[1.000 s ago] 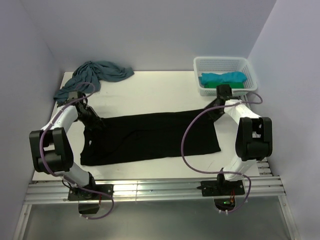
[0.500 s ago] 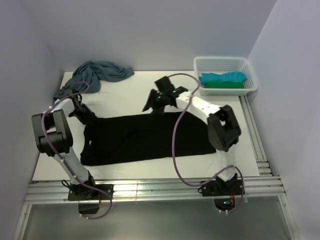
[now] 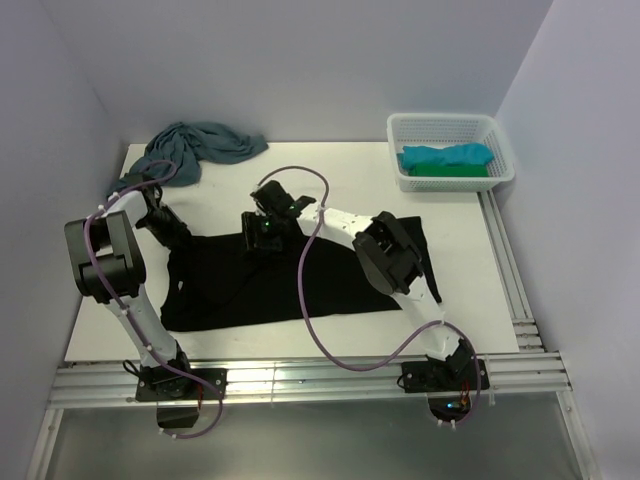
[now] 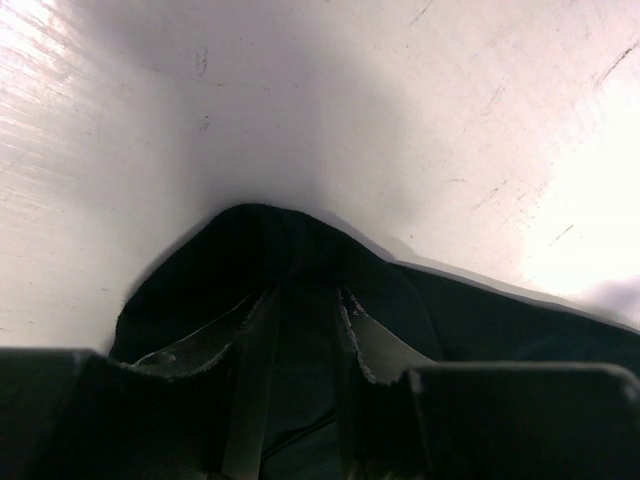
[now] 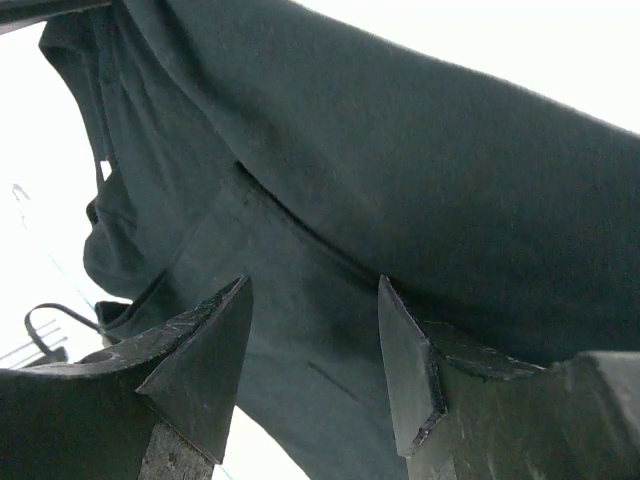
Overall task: Roll the t-shirts
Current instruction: Fold the tshirt
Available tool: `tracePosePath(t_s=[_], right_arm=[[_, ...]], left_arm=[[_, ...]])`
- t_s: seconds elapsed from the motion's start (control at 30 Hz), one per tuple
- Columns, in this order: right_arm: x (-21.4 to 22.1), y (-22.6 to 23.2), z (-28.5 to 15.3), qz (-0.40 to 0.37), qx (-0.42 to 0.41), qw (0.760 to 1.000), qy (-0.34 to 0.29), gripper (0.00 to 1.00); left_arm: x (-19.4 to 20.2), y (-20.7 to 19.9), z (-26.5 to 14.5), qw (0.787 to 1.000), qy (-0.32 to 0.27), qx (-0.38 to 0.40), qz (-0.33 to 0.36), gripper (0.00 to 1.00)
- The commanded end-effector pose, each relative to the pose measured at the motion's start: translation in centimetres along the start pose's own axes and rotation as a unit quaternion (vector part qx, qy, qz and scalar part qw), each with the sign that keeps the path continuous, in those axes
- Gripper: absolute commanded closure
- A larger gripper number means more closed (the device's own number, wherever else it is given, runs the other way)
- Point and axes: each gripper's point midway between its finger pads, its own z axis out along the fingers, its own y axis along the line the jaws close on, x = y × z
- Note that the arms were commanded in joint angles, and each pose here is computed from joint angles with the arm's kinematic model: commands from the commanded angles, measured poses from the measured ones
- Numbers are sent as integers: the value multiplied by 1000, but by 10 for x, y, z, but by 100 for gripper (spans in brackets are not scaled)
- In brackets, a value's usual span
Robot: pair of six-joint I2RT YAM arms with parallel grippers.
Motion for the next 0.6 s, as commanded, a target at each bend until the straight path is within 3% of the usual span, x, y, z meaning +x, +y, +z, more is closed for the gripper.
tracePosePath(t_s=[0.0, 0.57], right_arm=[[-29, 26, -9, -61, -33, 997, -40, 39], [-35, 45, 6, -142, -4, 989, -51, 44]], left_arm=[[-11, 13, 6, 1000, -7, -29, 5, 67], [-8, 5, 3, 1000, -8, -14, 3, 67]])
